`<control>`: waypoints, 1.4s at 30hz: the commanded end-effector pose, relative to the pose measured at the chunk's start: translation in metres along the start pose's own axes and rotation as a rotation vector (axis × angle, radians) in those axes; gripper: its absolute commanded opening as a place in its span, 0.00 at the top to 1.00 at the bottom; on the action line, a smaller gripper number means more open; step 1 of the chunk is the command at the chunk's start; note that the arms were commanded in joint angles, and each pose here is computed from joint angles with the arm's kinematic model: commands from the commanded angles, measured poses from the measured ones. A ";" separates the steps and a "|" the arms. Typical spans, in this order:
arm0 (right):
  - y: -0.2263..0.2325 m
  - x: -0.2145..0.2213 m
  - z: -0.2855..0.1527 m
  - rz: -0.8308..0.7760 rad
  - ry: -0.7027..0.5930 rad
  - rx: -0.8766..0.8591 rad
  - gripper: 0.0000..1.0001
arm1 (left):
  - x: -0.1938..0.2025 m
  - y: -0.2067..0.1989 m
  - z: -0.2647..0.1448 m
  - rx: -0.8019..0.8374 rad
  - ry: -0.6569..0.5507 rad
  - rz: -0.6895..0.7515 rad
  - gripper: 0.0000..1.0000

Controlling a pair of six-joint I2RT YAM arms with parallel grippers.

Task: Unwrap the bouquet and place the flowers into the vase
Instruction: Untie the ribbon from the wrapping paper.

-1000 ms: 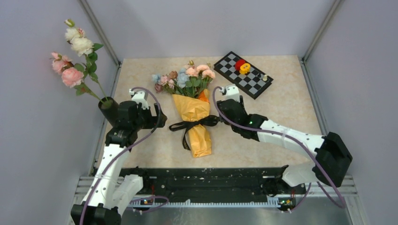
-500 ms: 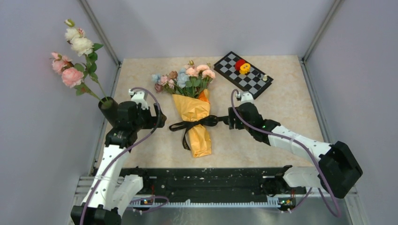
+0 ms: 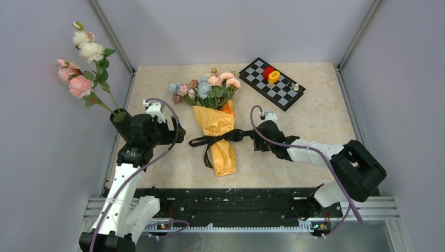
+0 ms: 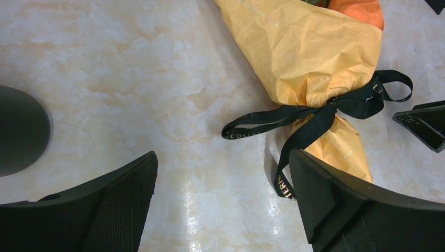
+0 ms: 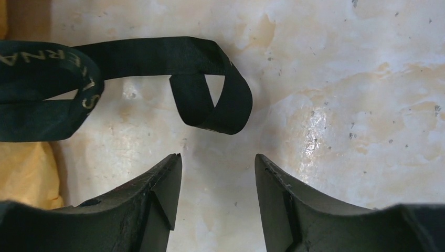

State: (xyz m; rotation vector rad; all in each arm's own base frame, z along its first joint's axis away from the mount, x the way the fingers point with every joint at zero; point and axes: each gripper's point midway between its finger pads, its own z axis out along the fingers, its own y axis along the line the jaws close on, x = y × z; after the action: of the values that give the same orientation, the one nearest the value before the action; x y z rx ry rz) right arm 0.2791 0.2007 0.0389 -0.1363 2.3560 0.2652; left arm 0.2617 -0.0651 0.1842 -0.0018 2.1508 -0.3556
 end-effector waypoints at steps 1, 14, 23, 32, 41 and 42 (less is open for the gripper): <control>0.009 -0.028 0.010 0.040 -0.089 0.001 0.46 | -0.006 0.000 0.000 0.001 -0.032 0.021 0.01; 0.008 -0.031 0.032 0.042 -0.102 0.046 0.52 | -0.005 0.001 0.002 -0.001 -0.021 0.020 0.01; 0.010 -0.041 0.031 0.042 -0.139 0.042 0.75 | -0.004 -0.007 0.002 0.019 -0.010 -0.083 0.01; 0.006 -0.063 0.016 0.009 -0.187 0.055 1.00 | 0.016 -0.040 0.022 0.144 0.004 -0.299 0.01; -0.005 -0.072 -0.010 0.023 -0.241 0.051 1.00 | 0.071 -0.063 0.048 0.254 0.127 -0.371 0.07; -0.006 -0.072 -0.012 0.026 -0.246 0.048 1.00 | 0.074 -0.066 0.051 0.267 0.131 -0.376 0.09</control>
State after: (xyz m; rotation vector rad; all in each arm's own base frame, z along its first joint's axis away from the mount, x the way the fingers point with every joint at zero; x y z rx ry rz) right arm 0.3217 0.2041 0.0765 -0.0746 2.1816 0.2240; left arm 0.2424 -0.1296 0.1049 -0.2550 2.2942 -0.7471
